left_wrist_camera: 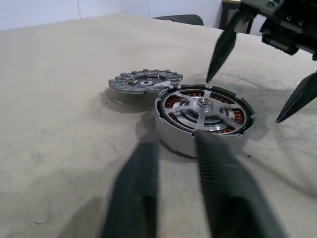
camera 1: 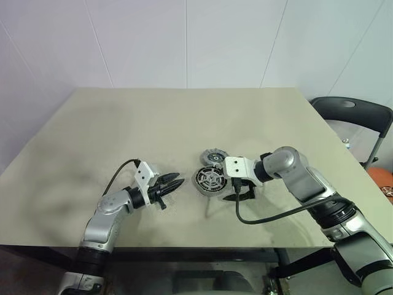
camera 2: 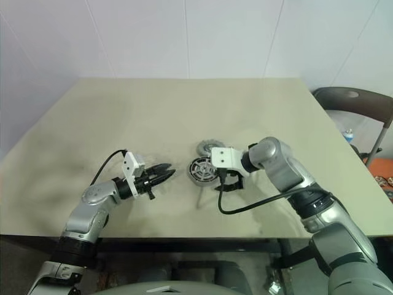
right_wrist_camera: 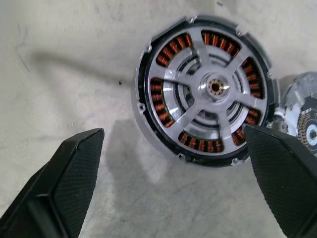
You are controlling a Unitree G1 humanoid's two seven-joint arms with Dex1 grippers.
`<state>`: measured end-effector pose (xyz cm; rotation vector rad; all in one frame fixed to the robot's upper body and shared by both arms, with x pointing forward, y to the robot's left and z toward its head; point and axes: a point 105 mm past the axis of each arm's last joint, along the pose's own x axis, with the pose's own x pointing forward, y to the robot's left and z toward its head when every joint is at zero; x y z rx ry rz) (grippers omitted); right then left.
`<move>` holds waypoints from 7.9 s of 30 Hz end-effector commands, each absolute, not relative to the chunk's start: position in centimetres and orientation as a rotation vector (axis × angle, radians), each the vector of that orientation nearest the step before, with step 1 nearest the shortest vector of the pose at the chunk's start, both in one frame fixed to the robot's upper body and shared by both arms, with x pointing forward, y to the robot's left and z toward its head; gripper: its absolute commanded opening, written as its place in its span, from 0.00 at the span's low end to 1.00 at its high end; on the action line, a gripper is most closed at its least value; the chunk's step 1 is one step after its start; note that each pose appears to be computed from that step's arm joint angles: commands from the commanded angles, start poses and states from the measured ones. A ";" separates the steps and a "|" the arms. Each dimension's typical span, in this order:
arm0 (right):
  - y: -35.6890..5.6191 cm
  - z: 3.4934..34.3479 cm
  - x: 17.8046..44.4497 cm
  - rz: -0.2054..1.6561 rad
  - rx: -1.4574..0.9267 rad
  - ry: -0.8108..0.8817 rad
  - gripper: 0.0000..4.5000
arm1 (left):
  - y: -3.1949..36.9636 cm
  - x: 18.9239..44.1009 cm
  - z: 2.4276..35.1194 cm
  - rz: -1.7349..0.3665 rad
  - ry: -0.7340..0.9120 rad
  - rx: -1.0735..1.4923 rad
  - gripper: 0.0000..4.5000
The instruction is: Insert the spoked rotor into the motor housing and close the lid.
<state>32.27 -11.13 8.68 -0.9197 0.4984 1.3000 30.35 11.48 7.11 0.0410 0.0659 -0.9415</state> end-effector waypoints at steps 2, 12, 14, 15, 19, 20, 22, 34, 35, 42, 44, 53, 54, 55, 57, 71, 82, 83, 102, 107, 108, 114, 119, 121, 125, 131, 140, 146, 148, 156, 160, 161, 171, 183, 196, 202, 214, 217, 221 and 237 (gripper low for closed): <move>-10.8 8.5 32.6 1.287 -0.949 0.472 1.00 | 11.5 30.9 8.3 -0.933 0.014 0.069 0.12; -11.1 7.4 32.6 1.288 -0.946 0.493 0.35 | 11.4 31.2 8.5 -0.926 0.005 0.071 0.11; -11.1 7.6 32.6 1.291 -0.951 0.488 0.20 | 11.4 31.3 8.6 -0.926 0.002 0.071 0.11; -11.1 7.8 32.8 1.283 -0.962 0.477 0.12 | 11.4 31.3 8.6 -0.925 0.000 0.070 0.11; -10.5 8.6 33.0 1.285 -0.968 0.439 0.02 | 11.3 31.5 8.7 -0.918 -0.007 0.068 0.11; -10.3 8.8 33.1 1.286 -0.967 0.428 0.02 | 11.4 31.5 8.7 -0.916 -0.008 0.067 0.11; -9.8 9.3 33.3 1.287 -0.968 0.410 0.02 | 11.4 31.5 8.7 -0.911 -0.011 0.066 0.11; -7.7 9.3 30.7 1.437 -0.945 0.419 0.02 | 11.4 31.5 8.6 -0.891 -0.015 0.058 0.11; -7.6 9.3 30.7 1.433 -0.939 0.418 0.02 | 11.4 31.5 8.6 -0.889 -0.015 0.057 0.11; -7.3 9.0 31.7 1.376 -0.904 0.429 0.02 | 11.4 31.5 8.4 -0.888 -0.013 0.055 0.11; -7.3 8.7 32.0 1.361 -0.888 0.433 0.09 | 11.4 31.5 8.4 -0.889 -0.013 0.055 0.11; -6.7 10.3 33.1 1.317 -0.707 0.388 0.66 | 11.2 31.5 8.3 -0.900 -0.006 0.054 0.11; -6.6 10.7 33.1 1.318 -0.667 0.380 0.66 | 11.1 31.4 8.2 -0.903 -0.005 0.051 0.11; -6.7 11.0 33.2 1.316 -0.639 0.373 0.66 | 11.0 31.4 8.2 -0.906 -0.004 0.049 0.11; -7.0 11.7 33.3 1.307 -0.591 0.360 0.66 | 10.8 31.2 8.1 -0.916 -0.001 0.044 0.11; -12.8 13.7 31.0 1.073 -0.099 0.343 0.66 | 7.0 32.2 8.2 -1.129 0.018 0.024 0.11; -15.6 10.8 27.9 0.959 0.277 0.433 0.66 | 5.9 32.5 7.9 -1.179 0.022 0.016 0.11; -15.7 10.3 27.8 0.950 0.289 0.452 0.66 | 5.9 32.6 8.0 -1.178 0.017 0.017 0.11; -17.4 6.0 28.9 0.887 0.326 0.663 1.00 | 8.0 32.2 7.6 -1.081 0.024 0.022 0.11; -17.3 5.3 29.1 0.863 0.378 0.672 1.00 | 8.4 32.1 7.6 -1.067 0.023 0.024 0.11; -17.2 5.4 29.2 0.863 0.399 0.668 1.00 | 8.4 32.1 7.6 -1.066 0.023 0.025 0.11; -16.7 6.0 29.5 0.876 0.502 0.628 1.00 | 8.4 32.2 7.6 -1.063 0.023 0.028 0.11; -16.4 6.4 30.3 0.850 0.572 0.599 1.00 | 8.2 32.1 7.5 -1.067 0.025 0.030 0.11; -16.3 6.3 30.7 0.831 0.589 0.592 1.00 | 8.1 32.0 7.5 -1.069 0.025 0.030 0.11; -16.5 5.4 31.7 0.746 0.613 0.593 0.96 | 7.8 31.9 7.4 -1.077 0.028 0.034 0.11; -16.0 4.8 31.8 0.736 0.608 0.601 0.55 | 7.8 31.8 7.4 -1.077 0.029 0.036 0.11; -13.5 7.7 31.5 0.884 0.548 0.504 0.01 | 7.8 31.7 7.2 -1.070 0.034 0.035 0.11; -10.8 12.4 32.3 0.977 0.466 0.372 0.01 | 8.1 31.7 7.1 -1.062 0.040 0.037 0.11; -10.2 13.9 32.6 0.993 0.442 0.330 0.01 | 8.1 31.7 7.0 -1.059 0.041 0.037 0.11; -10.9 11.5 34.0 0.870 0.202 0.432 0.01 | 8.3 31.8 6.9 -1.042 0.042 0.037 0.11; -11.0 11.0 33.9 0.874 0.216 0.445 0.01 | 8.5 31.7 6.8 -1.036 0.045 0.038 0.11; -10.8 11.2 33.8 0.887 0.247 0.440 0.01 | 8.6 31.7 6.7 -1.035 0.047 0.038 0.11; -13.3 8.4 34.7 0.751 0.343 0.558 0.01 | 8.6 31.7 6.6 -1.034 0.050 0.039 0.11; -14.9 5.6 35.5 0.626 0.122 0.612 0.01 | 8.7 31.7 6.6 -1.031 0.050 0.036 0.11; -12.0 9.4 36.2 0.673 -0.164 0.504 0.01 | 8.8 31.5 6.1 -1.020 0.062 0.027 0.11; -11.6 9.7 36.1 0.679 -0.393 0.466 0.01 | 8.9 31.6 6.0 -1.013 0.062 0.022 0.11; -9.8 11.6 35.7 0.723 -0.470 0.411 0.13 | 8.9 31.5 5.7 -1.004 0.068 0.015 0.11; -8.3 12.4 34.5 0.834 -0.209 0.454 0.33 | 8.9 31.5 5.7 -1.001 0.069 0.014 0.11; -8.9 12.1 34.2 0.862 -0.082 0.500 0.47 | 8.8 31.6 5.7 -1.000 0.069 0.012 0.11; -9.8 12.0 36.3 0.801 0.043 0.382 0.47 | 10.9 32.6 9.2 -0.976 -0.016 0.028 0.11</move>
